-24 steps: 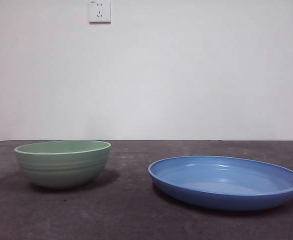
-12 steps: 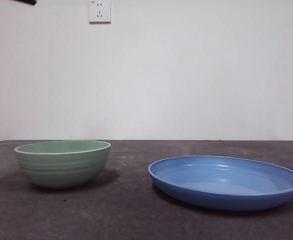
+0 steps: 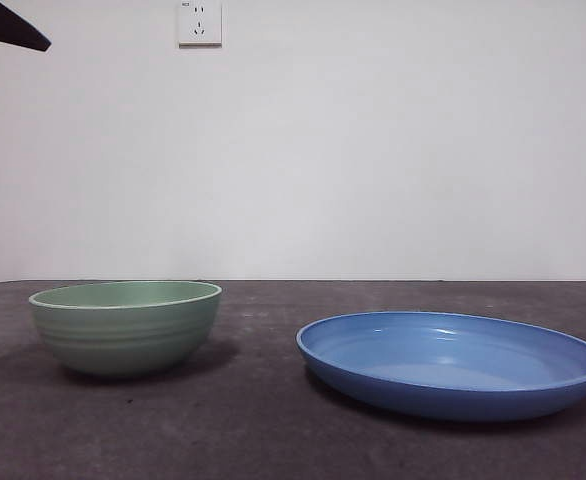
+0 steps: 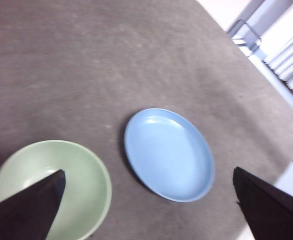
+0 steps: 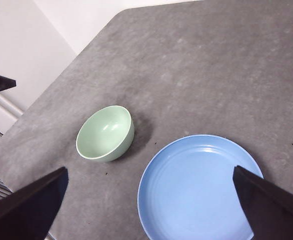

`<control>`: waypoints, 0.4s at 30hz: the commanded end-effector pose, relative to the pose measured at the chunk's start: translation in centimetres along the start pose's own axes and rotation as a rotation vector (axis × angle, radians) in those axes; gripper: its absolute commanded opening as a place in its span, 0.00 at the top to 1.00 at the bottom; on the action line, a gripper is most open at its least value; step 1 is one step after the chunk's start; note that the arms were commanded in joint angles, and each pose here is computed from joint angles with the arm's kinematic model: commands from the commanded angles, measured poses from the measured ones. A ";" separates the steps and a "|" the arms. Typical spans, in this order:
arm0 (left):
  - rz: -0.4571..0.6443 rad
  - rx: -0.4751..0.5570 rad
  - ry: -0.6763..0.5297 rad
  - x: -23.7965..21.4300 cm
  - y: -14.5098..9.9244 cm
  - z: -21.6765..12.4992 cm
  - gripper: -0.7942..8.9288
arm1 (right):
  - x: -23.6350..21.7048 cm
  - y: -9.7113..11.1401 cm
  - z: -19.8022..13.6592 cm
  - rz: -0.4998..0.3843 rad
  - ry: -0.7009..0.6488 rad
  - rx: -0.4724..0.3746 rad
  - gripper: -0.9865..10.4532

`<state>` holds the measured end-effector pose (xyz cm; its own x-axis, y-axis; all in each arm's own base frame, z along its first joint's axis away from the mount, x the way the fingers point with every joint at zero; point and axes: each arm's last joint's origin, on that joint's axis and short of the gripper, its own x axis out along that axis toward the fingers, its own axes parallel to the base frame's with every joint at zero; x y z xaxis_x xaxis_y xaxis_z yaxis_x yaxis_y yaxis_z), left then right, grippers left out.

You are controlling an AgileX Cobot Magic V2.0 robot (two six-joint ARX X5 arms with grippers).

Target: Place the green bowl on the blue plate

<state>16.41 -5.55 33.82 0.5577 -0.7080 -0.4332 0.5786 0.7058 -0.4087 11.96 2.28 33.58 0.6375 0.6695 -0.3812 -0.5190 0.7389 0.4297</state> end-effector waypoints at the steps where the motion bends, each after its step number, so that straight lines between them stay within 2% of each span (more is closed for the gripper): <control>1: 0.074 0.025 -0.017 0.0 0.1 0.6 0.26 | -0.2 0.2 0.4 0.006 -0.009 -0.024 0.34; 6: 0.188 -0.035 0.059 1.2 1.7 0.3 0.26 | -0.2 0.3 0.4 0.007 -0.009 -0.023 0.34; 12: 0.302 -0.116 0.200 4.4 5.1 -0.2 0.26 | -0.2 0.3 0.4 0.007 -0.009 -0.020 0.34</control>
<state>21.06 -4.96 29.44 0.5517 -0.4693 -0.6895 0.3164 0.8827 -0.3476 11.93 2.28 33.55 0.6357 0.6697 -0.3839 -0.5172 0.7387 0.4322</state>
